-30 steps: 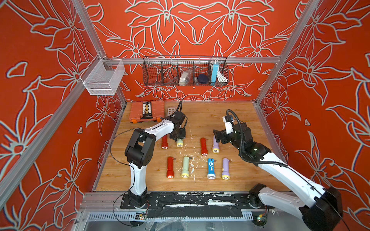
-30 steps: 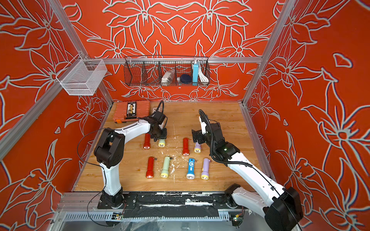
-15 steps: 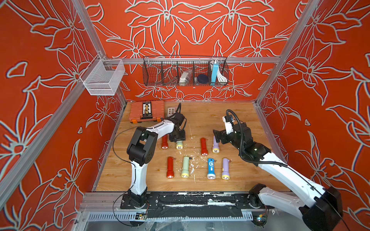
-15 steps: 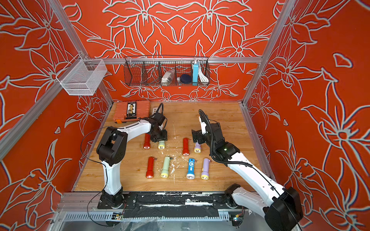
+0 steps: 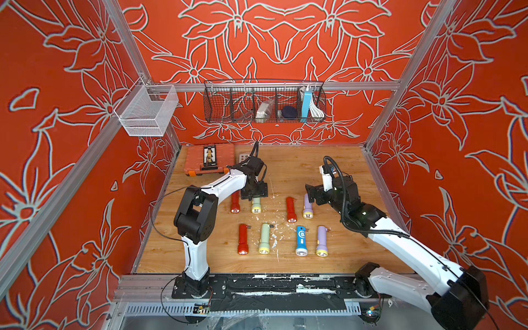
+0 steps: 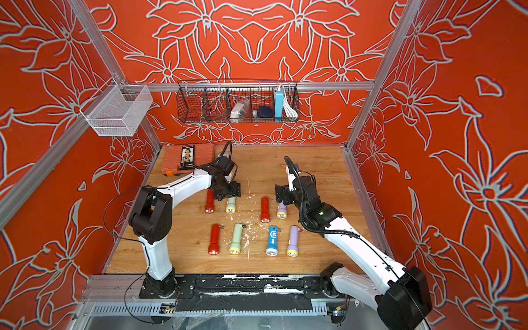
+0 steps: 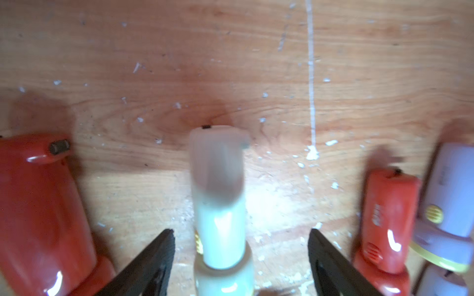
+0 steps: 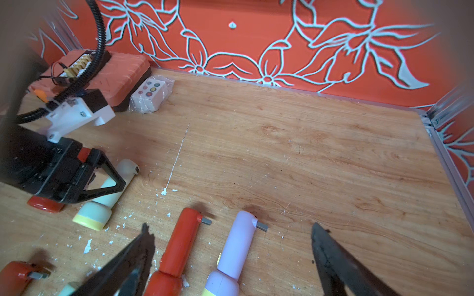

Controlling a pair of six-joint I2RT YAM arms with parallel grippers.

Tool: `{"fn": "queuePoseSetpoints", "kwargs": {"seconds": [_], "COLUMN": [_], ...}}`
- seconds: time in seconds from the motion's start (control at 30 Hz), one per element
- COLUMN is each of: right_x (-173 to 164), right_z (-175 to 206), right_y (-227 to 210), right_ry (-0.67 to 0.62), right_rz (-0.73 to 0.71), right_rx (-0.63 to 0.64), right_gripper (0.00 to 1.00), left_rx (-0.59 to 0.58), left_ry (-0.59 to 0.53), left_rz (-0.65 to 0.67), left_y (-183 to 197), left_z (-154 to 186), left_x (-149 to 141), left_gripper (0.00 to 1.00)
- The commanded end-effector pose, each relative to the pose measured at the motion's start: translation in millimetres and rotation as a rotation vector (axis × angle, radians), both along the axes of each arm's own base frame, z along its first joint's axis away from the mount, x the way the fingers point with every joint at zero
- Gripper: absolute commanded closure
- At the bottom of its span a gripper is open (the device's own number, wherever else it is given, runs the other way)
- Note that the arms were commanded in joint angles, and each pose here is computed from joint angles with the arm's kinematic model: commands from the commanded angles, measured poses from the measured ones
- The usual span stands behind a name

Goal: Close the plug at the bottom of the flashlight
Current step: Place the flashlight at the center of the board, then pick up the flashlight from the center of the board.

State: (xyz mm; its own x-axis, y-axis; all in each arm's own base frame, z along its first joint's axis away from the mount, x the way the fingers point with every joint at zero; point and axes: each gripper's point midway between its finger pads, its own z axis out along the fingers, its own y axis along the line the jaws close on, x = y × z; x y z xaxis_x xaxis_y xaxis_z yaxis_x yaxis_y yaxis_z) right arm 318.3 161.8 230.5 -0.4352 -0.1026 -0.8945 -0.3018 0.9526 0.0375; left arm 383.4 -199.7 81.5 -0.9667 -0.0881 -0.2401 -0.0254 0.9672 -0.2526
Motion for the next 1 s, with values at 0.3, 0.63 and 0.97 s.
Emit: {"fn": "queuePoseSetpoints", "kwargs": {"seconds": [0.3, 0.63, 0.97], "right_x": [-11.6, -12.6, -20.8], "right_z": [5.7, 4.6, 11.6], "right_y": [-13.0, -21.5, -16.9], "right_ry": [-0.015, -0.02, -0.045], "right_rz": [-0.013, -0.034, 0.004], "right_rx": [-0.005, -0.036, 0.016], "right_gripper": [0.05, 0.05, 0.08], "left_rx": [-0.062, -0.02, -0.002], "left_ry": [-0.02, 0.033, 0.073], "left_rz": [-0.139, -0.234, -0.282], "left_y": [-82.8, -119.8, -148.4], "left_z": [24.8, 4.1, -27.6], "left_x": [-22.7, -38.0, -45.1], "left_gripper": [0.21, 0.23, 0.26]}}
